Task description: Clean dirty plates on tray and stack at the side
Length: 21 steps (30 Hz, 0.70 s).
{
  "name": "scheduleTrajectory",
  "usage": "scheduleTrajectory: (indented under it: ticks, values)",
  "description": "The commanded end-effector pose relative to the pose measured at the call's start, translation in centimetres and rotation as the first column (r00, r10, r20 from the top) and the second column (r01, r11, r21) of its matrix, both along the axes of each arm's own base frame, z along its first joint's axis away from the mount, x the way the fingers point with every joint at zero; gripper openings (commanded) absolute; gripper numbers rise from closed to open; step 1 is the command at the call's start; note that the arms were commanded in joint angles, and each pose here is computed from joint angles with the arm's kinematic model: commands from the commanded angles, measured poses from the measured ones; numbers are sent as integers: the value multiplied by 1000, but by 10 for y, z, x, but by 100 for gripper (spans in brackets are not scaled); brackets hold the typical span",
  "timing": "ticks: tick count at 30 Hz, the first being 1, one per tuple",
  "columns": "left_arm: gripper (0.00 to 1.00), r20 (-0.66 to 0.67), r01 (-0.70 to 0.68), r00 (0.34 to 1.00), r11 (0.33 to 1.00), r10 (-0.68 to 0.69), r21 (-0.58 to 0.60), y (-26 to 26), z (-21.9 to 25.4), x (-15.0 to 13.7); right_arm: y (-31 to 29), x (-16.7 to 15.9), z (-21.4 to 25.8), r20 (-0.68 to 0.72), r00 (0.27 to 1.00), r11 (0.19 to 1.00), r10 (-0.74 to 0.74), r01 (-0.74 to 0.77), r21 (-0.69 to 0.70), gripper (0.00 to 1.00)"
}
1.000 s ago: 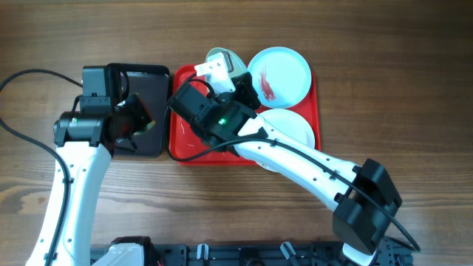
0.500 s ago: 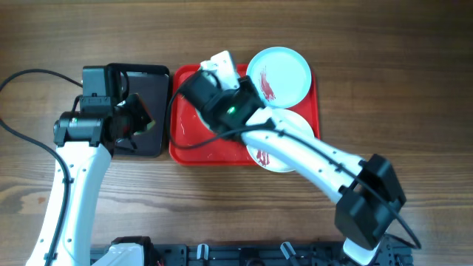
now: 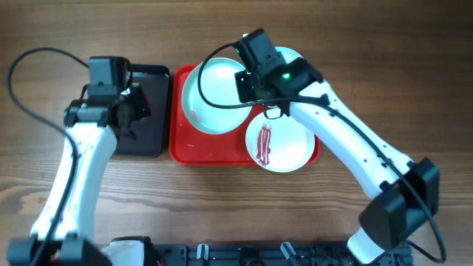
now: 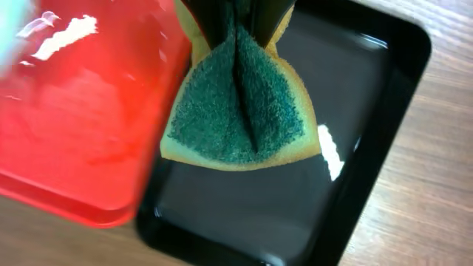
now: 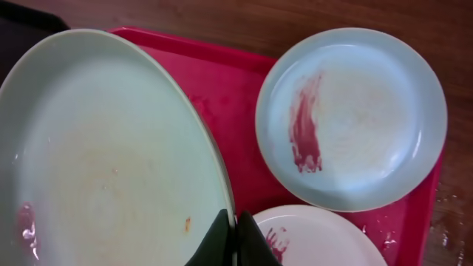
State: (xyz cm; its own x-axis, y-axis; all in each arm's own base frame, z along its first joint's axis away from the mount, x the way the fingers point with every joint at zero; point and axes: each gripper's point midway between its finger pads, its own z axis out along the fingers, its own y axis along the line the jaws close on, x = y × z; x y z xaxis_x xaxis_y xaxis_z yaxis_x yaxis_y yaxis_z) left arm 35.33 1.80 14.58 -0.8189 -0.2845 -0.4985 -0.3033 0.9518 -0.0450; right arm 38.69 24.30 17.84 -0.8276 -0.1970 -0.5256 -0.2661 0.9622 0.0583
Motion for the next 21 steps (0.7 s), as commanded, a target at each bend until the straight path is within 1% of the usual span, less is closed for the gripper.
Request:
scheduleTrajectory:
  ticks: [1,6,12,21]
  values:
    - [4,-55,23,998,996,-18,88,13,-29,17,8,-9,14,-10,999,996,44,-43,81,4]
    - [4,-110,33,994,996,-23,85,12,-64,29,13,-11,15,-21,998,993,59,-57,106,4]
    - [4,-199,40,980,996,-23,81,12,-104,29,12,-10,15,-31,998,991,62,-58,121,4]
    - [4,-230,43,973,996,-24,76,12,-123,30,2,-4,15,-49,998,988,42,-35,150,4]
